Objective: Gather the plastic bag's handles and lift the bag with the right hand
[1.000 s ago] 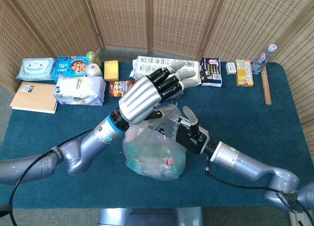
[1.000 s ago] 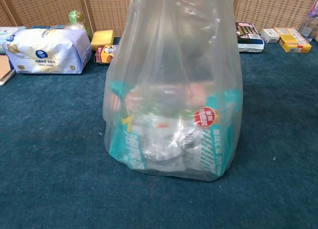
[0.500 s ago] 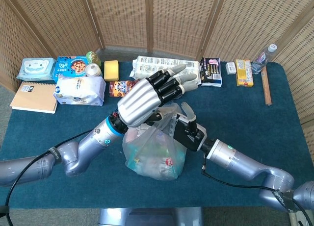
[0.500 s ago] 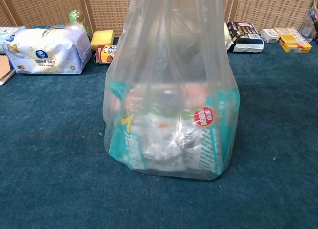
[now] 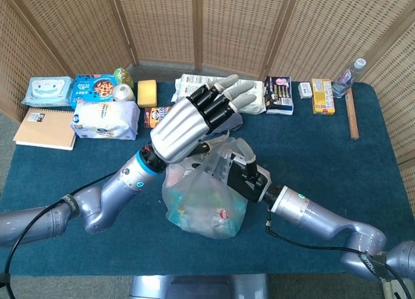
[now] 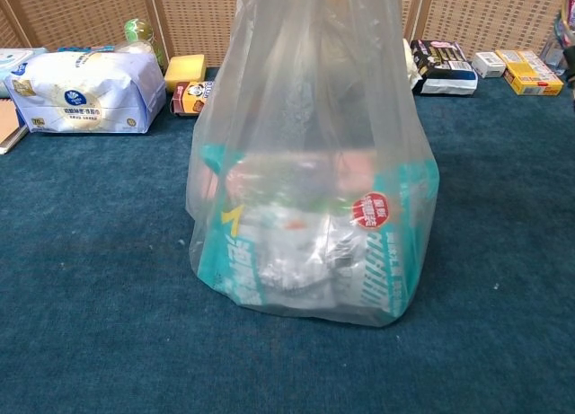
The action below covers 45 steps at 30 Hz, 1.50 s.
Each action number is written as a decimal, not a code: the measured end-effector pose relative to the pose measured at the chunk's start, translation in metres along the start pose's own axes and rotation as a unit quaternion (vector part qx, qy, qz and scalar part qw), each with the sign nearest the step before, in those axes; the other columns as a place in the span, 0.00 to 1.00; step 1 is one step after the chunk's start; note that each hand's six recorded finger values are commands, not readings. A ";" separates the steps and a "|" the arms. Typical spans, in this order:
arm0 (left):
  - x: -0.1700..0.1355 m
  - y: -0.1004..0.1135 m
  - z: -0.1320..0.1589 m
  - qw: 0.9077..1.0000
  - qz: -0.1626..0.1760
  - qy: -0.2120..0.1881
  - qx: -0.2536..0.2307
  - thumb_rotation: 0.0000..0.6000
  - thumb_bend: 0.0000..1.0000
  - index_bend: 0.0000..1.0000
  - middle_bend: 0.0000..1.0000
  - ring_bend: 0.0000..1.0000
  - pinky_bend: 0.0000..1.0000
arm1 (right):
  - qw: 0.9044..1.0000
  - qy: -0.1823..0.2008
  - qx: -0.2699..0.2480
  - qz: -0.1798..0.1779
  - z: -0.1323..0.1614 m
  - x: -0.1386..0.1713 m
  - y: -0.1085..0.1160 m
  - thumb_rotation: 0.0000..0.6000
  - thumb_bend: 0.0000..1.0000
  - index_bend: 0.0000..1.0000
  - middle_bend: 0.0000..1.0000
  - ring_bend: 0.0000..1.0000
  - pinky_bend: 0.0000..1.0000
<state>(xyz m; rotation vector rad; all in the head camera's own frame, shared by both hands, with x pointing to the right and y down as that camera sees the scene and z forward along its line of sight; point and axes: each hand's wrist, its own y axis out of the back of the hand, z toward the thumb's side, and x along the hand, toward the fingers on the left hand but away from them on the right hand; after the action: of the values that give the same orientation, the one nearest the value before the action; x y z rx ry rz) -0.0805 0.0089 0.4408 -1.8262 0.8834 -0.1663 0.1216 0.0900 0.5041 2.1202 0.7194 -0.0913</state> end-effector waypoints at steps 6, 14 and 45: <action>0.002 0.000 -0.003 0.999 -0.018 0.011 0.024 1.00 0.00 0.00 0.03 0.00 0.14 | 1.000 -0.003 0.003 0.001 -0.001 0.000 0.001 0.11 0.17 0.10 0.14 0.00 0.00; 0.008 0.002 -0.001 0.997 -0.061 0.034 0.036 1.00 0.00 0.00 0.01 0.00 0.12 | 1.000 -0.010 0.005 0.004 -0.005 0.000 0.002 0.11 0.17 0.10 0.14 0.00 0.00; 0.005 0.013 0.000 0.975 -0.177 0.130 -0.030 1.00 0.00 0.00 0.00 0.00 0.12 | 1.000 -0.018 0.006 -0.003 -0.010 0.000 0.011 0.11 0.17 0.10 0.14 0.00 0.00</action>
<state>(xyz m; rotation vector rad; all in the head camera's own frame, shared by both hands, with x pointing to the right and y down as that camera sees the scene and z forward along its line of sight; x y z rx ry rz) -0.0833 0.0034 0.4288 -2.0374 0.7382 -0.6215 0.1258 0.0931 0.5183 2.1221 0.7060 -0.1382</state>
